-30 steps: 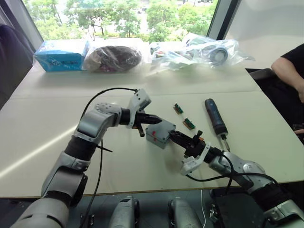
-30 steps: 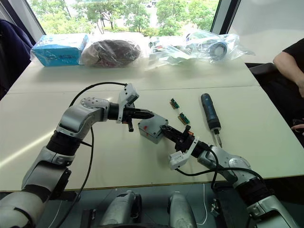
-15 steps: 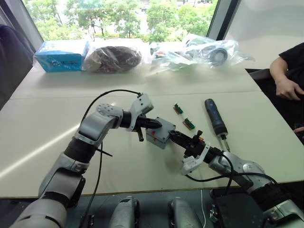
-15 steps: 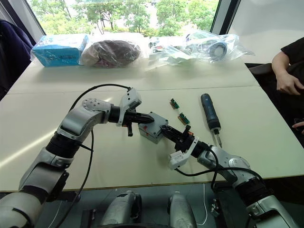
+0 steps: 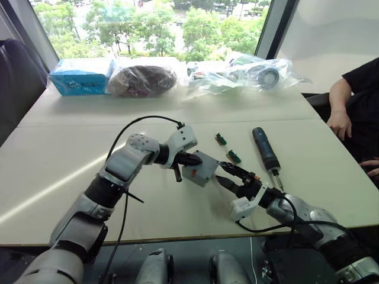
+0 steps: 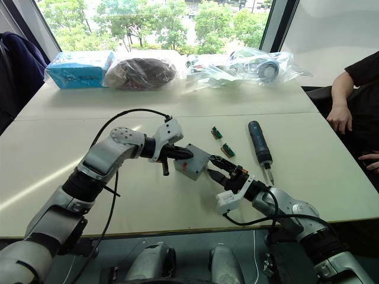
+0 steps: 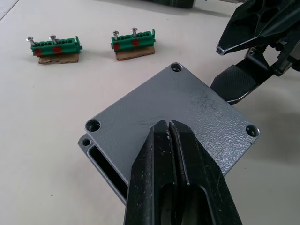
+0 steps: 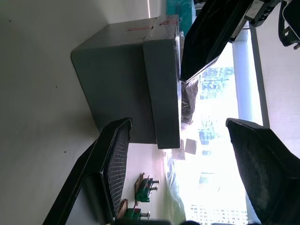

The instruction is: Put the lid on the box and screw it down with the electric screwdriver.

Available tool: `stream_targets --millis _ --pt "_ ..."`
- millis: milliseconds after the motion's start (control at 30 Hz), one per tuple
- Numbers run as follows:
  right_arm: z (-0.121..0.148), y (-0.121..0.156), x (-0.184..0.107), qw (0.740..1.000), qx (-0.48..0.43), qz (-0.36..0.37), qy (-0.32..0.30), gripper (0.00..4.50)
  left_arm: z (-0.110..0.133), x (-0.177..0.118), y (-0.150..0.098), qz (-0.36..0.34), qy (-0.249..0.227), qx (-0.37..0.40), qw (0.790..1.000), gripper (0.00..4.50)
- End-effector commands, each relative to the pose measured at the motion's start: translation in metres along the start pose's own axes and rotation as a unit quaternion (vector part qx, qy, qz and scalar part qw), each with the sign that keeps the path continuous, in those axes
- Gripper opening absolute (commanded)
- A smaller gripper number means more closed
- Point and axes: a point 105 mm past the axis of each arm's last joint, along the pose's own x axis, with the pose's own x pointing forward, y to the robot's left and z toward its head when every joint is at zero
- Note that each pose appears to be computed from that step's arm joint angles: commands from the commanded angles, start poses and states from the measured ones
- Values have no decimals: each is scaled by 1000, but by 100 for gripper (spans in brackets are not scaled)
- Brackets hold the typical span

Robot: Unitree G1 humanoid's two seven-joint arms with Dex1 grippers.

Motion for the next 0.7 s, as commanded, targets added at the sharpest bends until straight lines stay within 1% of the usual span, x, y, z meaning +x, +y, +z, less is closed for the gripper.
stream_targets --millis 33,167,333,433,467,500,567,600,633,667,700 --pt "1 -21 4 999 -6 -32 -5 326 -63 9 2 20 106 -64 992 0" --pt "1 -23 5 999 -1 -34 -2 326 -64 8 3 21 107 -66 992 0" --pt "0 -24 -2 999 18 -36 13 326 -59 8 3 23 98 -68 993 0" --pt "1 -27 -7 998 38 -39 22 260 -53 7 6 32 81 -63 994 0" --pt "3 -27 -9 998 53 -38 25 216 -50 7 7 34 72 -61 995 0" --pt "3 -27 -9 997 62 -38 27 184 -47 7 7 34 67 -60 995 0" --pt "4 -25 -11 995 92 -32 35 92 -42 6 7 34 54 -59 996 0" --pt "4 -20 -11 992 119 -18 47 63 -39 6 9 38 46 -58 997 0" --pt "3 -17 -11 986 154 -15 61 21 -35 5 9 40 35 -60 997 0" --pt "3 -15 -10 979 192 -12 73 4 -31 5 10 41 25 -59 997 0" --pt "4 -12 -9 970 230 -8 80 4 -27 4 10 42 15 -59 997 0"
